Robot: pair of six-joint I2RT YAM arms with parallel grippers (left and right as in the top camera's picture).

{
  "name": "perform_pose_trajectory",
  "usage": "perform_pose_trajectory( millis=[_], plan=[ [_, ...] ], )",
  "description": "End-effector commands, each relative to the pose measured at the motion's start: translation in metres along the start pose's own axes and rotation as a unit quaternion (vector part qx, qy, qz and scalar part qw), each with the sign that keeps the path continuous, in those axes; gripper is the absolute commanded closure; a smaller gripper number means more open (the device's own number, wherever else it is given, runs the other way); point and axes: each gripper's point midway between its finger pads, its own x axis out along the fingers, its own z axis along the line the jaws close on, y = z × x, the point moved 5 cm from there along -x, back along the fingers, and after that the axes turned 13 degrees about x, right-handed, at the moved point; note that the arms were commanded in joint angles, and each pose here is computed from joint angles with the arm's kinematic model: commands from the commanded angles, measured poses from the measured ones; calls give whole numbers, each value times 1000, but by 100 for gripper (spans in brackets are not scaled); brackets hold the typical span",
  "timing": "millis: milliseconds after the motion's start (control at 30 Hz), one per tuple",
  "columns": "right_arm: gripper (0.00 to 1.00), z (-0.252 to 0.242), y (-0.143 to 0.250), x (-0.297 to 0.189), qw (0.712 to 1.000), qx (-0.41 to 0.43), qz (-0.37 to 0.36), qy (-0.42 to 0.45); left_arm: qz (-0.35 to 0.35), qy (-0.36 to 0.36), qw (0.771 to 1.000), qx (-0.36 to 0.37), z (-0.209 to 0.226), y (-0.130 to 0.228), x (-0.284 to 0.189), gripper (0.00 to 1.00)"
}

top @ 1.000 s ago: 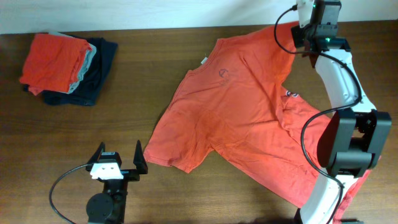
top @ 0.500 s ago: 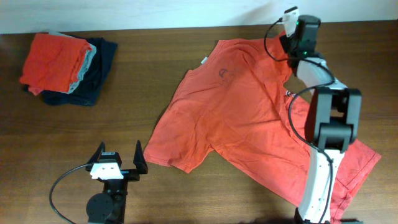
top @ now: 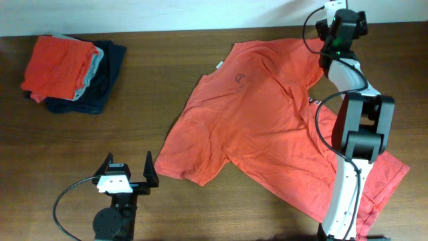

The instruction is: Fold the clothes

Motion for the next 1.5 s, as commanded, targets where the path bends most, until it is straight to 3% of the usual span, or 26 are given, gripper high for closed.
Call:
perform_pose_trajectory(
  millis=[0, 300, 467, 567, 667, 867, 1233, 1467],
  plan=[
    [1, -16, -44, -21, 998, 54, -5, 43, 2, 5, 1000, 8, -2, 2, 0, 0],
    [1, -88, -107, -99, 979, 162, 114, 41, 2, 5, 1000, 8, -2, 2, 0, 1],
    [1, -137, -109, -150, 949, 245, 192, 48, 2, 5, 1000, 8, -2, 2, 0, 1],
    [1, -154, -88, -174, 922, 277, 271, 2, 2, 5, 1000, 8, -2, 2, 0, 1],
    [2, -160, -51, -201, 873, 299, 382, -56, 2, 5, 1000, 8, -2, 2, 0, 1],
    [2, -183, 15, -230, 789, 305, 533, -27, 2, 5, 1000, 8, -2, 2, 0, 0],
    [2, -158, 81, -234, 715, 290, 635, -34, 2, 5, 1000, 8, -2, 2, 0, 1],
    [2, -145, 131, -217, 709, 281, 647, -19, 2, 5, 1000, 8, -2, 2, 0, 0]
  ],
)
